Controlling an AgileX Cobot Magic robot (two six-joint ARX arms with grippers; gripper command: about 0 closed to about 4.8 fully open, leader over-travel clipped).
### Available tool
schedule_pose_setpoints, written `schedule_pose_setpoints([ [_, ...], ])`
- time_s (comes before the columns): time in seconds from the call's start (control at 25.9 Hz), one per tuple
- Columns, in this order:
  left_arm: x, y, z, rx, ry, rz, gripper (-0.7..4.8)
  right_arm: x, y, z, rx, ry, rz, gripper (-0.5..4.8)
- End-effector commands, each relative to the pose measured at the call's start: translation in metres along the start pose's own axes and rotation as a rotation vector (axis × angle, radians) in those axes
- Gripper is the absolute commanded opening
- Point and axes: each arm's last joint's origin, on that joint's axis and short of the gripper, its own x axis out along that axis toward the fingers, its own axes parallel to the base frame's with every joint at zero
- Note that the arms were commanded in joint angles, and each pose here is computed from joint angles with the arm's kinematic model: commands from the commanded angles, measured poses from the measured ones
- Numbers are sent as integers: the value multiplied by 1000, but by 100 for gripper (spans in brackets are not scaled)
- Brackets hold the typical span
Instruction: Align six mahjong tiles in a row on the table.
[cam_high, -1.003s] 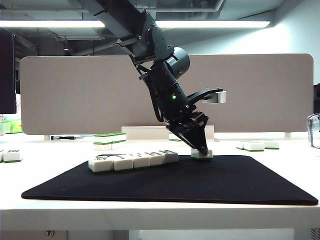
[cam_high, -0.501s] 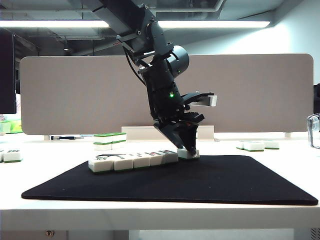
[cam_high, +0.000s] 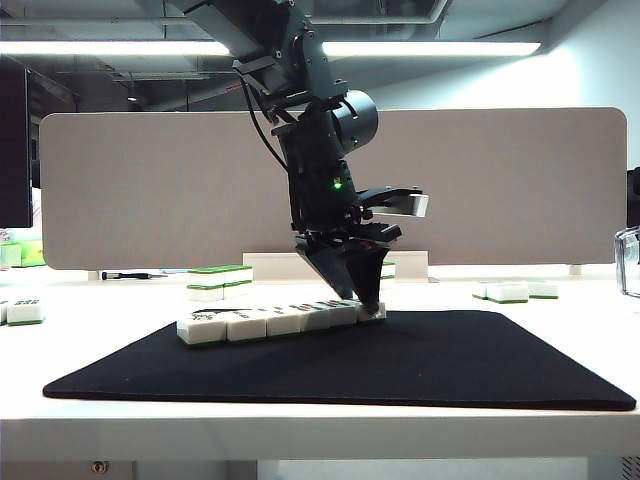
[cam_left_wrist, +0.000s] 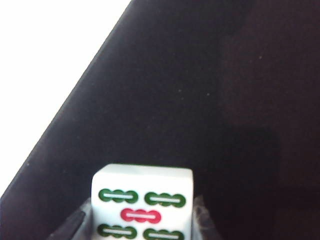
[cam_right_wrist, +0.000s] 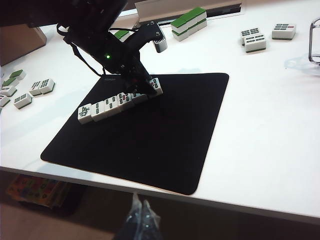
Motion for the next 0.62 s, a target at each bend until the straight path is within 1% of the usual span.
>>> schedule_pose_setpoints([
  [0.04, 9, -2, -13, -17, 118, -6, 227, -2, 1, 0, -12, -22, 3, -1],
  [0.35, 9, -2, -13, -17, 128, 3, 228, -2, 1, 0, -12, -22, 4, -1],
  [0.39, 9, -2, -13, -20, 128, 3, 232, -2, 1, 0, -12, -22, 4, -1],
  [0.42, 9, -2, -13, -20, 127, 4, 250, -2, 1, 0, -12, -22, 4, -1],
  [0.58, 2, -1, -10, -20, 125, -3, 252, -2, 1, 0, -12, -22, 4, -1],
  [0.62, -5, 0, -6, -22, 118, -4, 260, -2, 1, 0, -12, -22, 4, -1],
])
